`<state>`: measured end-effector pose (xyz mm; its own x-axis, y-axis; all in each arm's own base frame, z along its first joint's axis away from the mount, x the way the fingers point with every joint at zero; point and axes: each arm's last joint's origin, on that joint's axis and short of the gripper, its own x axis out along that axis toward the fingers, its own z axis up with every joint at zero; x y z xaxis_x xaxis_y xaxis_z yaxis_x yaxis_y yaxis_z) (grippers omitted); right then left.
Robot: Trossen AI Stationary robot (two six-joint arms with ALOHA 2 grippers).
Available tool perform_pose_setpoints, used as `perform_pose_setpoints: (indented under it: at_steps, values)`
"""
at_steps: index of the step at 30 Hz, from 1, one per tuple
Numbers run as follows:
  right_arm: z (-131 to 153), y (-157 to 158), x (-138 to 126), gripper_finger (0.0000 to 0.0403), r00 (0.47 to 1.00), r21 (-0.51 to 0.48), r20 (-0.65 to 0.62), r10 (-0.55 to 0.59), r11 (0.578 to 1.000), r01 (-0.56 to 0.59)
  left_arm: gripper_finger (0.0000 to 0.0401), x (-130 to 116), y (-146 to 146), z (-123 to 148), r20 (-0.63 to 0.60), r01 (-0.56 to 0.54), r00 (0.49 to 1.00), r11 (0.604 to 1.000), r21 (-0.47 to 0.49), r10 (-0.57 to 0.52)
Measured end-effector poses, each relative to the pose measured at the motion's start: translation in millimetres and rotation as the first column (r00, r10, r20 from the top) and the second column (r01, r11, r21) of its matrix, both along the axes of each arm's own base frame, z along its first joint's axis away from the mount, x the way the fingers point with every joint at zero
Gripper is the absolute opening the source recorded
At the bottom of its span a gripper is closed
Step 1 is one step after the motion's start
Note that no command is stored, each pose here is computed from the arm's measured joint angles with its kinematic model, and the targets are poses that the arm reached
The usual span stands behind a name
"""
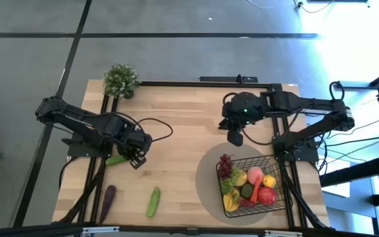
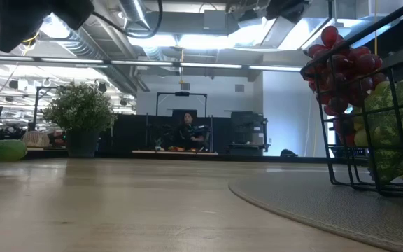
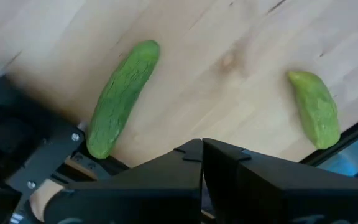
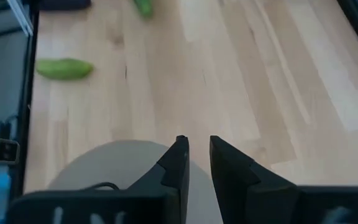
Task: Build produce basket
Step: Put the cucumber into the wire basket
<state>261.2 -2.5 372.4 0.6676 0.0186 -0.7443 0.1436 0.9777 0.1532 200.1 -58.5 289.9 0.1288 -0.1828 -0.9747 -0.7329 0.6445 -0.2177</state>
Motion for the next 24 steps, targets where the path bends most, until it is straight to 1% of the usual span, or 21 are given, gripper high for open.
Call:
perform_pose_setpoints:
  at_steps: [3, 7, 17, 21, 24]
  values:
    - [-3.6, -1.2, 4.0, 0.0056, 0.999, -0.046, -0.015, 0.049, 0.998, -0.050, 0.0000, 0.4, -0.1, -1.9, 0.012, 0.050, 0.999, 0.999, 0.006, -0.050]
    - [-6.2, -1.5, 6.8, 0.0056, 0.996, -0.082, -0.027, 0.091, 0.992, -0.093, 0.0000, 2.4, -0.6, -3.6, 0.040, 0.103, 0.994, 0.995, 0.013, -0.104]
    - [-6.2, -1.4, 6.8, 0.0056, 0.995, -0.084, -0.027, 0.093, 0.992, -0.095, 0.0000, 2.6, 0.2, -3.7, 0.057, 0.189, 0.980, 0.980, 0.059, -0.192]
    - [-6.2, -1.4, 6.8, 0.0056, 0.995, -0.084, -0.027, 0.093, 0.992, -0.095, 0.0000, 2.8, 1.3, -3.8, 0.062, 0.213, 0.974, 0.972, 0.100, -0.219]
    - [-6.2, -1.4, 6.8, 0.0056, 0.995, -0.084, -0.027, 0.093, 0.992, -0.095, 0.0000, 2.5, 1.6, -3.9, 0.060, 0.235, 0.968, 0.966, 0.110, -0.242]
